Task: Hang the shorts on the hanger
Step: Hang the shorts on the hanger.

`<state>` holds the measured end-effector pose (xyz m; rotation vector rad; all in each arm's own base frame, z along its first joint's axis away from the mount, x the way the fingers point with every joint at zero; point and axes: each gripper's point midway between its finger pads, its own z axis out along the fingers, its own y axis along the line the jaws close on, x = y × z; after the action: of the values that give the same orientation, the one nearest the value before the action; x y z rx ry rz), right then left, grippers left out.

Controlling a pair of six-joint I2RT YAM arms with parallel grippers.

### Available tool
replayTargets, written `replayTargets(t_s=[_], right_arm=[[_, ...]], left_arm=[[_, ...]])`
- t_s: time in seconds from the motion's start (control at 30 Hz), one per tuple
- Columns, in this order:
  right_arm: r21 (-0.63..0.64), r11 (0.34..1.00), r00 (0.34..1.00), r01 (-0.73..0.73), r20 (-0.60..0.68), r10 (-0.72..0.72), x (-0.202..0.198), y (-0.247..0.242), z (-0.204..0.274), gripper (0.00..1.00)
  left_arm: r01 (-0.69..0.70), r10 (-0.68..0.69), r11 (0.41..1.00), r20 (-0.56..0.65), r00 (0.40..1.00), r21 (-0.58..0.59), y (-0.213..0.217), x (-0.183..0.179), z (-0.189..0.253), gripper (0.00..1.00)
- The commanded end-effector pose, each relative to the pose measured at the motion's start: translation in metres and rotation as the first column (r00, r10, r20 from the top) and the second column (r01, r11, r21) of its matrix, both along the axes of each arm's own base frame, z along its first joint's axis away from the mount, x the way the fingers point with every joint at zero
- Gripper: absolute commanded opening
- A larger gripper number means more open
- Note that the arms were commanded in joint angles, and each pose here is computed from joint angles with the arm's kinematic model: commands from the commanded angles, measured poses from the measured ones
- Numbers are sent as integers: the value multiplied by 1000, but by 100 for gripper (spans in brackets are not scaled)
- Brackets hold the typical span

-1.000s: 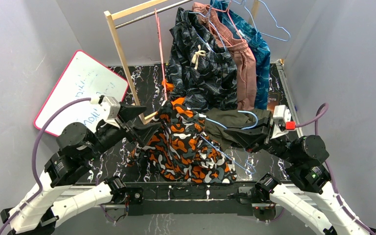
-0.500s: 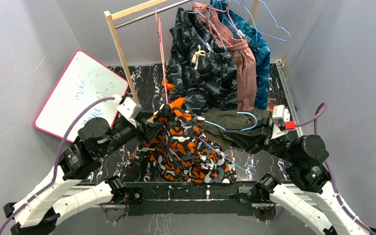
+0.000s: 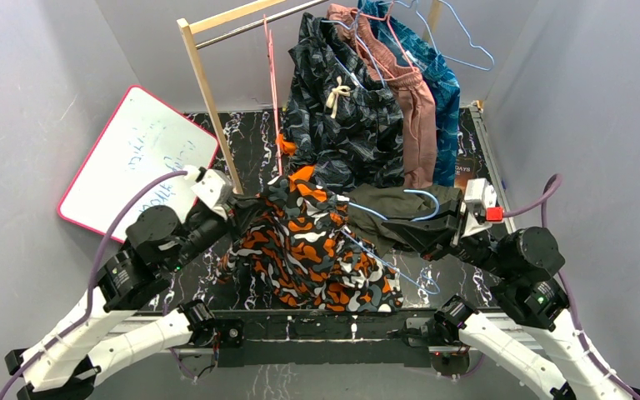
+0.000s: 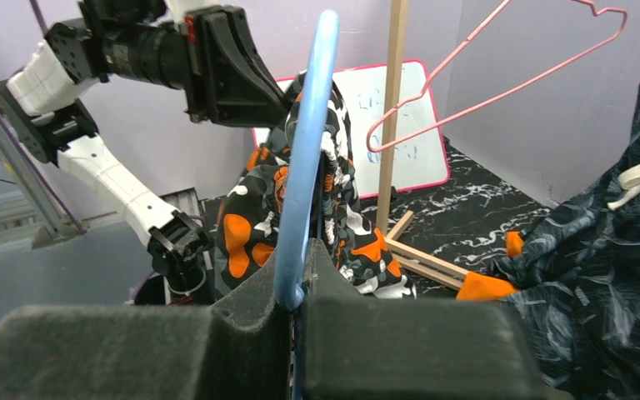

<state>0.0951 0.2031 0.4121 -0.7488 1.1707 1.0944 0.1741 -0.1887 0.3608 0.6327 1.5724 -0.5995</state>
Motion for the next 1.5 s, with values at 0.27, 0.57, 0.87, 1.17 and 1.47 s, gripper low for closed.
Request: replayTargets(t_s=[0.27, 0.57, 0.87, 1.17, 1.47], right_arm=[[-147, 988, 999, -35, 32, 40, 2, 9, -17, 0], [-92, 983, 985, -156, 55, 161, -19, 15, 4, 0], [97, 974, 966, -204, 183, 184, -38, 5, 56, 0], [155, 979, 979, -132, 174, 105, -29, -2, 60, 0], [212, 977, 987, 14, 153, -47, -9, -17, 56, 0]], left_arm=[[49, -14, 972, 153, 988, -231, 9, -15, 86, 0], [20, 1, 982, 107, 994, -187, -1, -3, 74, 0], [22, -18, 993, 32, 999, -116, -15, 4, 53, 18], [-14, 24, 988, 63, 998, -151, 12, -7, 72, 98], [-56, 77, 983, 114, 991, -177, 57, -30, 78, 98]])
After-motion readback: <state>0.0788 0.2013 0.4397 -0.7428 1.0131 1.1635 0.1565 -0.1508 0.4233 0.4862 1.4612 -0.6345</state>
